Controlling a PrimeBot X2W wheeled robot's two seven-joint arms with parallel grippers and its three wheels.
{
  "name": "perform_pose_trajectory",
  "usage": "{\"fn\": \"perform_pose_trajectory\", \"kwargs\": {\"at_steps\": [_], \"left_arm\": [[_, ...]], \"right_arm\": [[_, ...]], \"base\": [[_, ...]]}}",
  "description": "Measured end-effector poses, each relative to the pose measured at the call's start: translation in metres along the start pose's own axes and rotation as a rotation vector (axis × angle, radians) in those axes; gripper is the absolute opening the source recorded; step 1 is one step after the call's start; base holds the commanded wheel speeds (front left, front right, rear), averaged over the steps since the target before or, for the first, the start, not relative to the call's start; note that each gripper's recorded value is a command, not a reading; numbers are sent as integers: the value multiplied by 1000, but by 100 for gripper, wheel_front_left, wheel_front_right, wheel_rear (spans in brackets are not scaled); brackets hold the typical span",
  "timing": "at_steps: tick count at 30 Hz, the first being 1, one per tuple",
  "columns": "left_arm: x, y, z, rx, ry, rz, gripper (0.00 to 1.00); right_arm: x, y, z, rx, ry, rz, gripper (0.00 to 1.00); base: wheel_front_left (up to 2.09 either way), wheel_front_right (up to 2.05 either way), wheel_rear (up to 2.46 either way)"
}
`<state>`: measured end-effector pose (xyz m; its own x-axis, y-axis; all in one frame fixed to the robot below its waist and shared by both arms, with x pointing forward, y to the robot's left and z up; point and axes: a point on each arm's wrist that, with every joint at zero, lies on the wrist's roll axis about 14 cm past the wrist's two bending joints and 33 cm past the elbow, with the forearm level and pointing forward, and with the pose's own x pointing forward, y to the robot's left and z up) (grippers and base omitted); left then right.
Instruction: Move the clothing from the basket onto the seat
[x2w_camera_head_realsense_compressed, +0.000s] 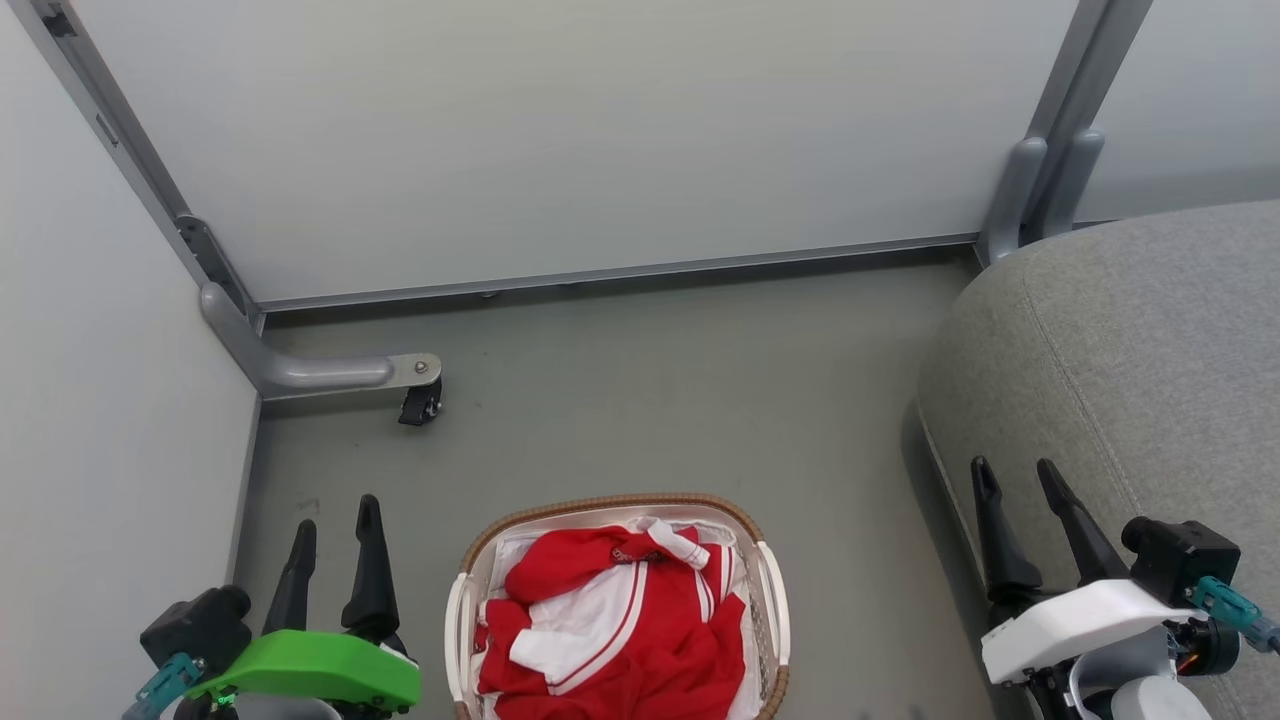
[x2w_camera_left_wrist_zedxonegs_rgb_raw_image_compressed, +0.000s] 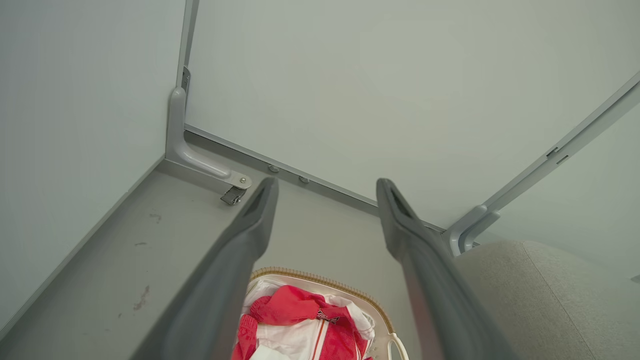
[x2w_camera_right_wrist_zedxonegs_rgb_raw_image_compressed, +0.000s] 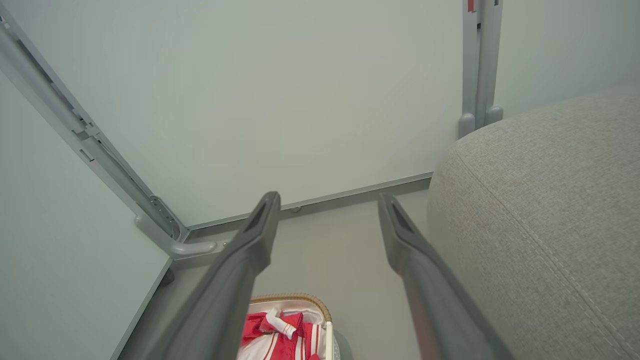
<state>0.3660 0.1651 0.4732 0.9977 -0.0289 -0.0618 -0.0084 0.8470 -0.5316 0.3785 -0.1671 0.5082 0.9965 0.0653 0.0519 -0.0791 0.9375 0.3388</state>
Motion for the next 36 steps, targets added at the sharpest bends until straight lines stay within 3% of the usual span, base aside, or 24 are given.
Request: {"fn": "perform_pose_trajectory", "kwargs": {"at_steps": [36], "left_arm": [[-13, 1, -23, 236, 43, -35, 100]], "right_arm": [[-7, 14, -10, -282, 3, 81, 100]], "base": [[0, 0, 0]]}}
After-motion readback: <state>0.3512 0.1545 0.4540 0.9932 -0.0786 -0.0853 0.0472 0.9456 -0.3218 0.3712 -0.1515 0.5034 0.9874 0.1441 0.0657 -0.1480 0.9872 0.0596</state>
